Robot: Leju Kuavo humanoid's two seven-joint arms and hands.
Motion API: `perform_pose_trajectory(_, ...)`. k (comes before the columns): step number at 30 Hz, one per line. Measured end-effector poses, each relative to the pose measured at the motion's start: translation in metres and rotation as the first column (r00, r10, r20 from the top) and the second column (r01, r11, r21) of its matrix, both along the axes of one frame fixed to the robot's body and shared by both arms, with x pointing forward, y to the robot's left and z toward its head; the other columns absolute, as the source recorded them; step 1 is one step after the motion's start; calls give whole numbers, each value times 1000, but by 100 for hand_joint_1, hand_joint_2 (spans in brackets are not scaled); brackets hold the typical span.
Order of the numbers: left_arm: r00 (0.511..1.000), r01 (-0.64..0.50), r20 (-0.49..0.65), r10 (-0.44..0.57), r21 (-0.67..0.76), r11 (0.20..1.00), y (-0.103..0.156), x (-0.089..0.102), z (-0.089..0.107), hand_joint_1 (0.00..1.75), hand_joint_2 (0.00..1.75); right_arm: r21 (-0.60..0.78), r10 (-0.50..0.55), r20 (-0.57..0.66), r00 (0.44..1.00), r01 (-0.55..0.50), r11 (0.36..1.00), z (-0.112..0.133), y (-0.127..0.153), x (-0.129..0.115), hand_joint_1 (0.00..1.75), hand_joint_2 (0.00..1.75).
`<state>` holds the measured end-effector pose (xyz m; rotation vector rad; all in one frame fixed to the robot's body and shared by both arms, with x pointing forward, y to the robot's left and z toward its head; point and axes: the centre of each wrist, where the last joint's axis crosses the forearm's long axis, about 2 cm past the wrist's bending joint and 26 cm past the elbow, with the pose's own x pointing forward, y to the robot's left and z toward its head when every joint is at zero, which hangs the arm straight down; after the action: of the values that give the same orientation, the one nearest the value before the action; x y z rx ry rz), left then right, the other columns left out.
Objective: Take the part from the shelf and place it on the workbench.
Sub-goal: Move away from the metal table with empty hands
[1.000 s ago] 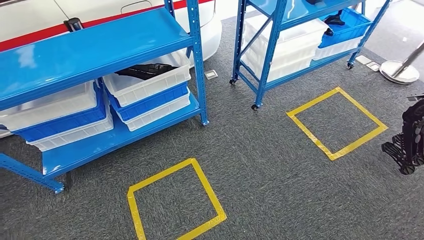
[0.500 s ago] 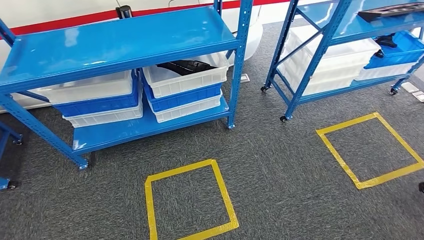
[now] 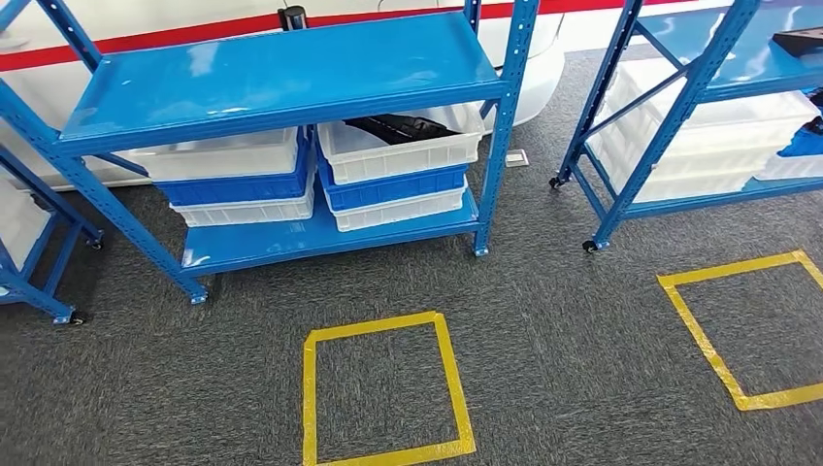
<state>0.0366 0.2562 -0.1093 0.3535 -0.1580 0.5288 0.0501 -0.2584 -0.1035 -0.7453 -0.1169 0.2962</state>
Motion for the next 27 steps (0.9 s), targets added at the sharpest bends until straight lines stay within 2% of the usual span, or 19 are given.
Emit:
perform_pose_trajectory(16,1000,18,6,-18,4,1000,3,2,0,0,0,25,-41,-58,998,42,999,-1,0,-2,0,0)
perform_pose_trajectory(27,1000,28,-1,-28,9,1000,6,1,0,0,0,20,-56,-50,997,57,998,-1,2,-1,0,0)
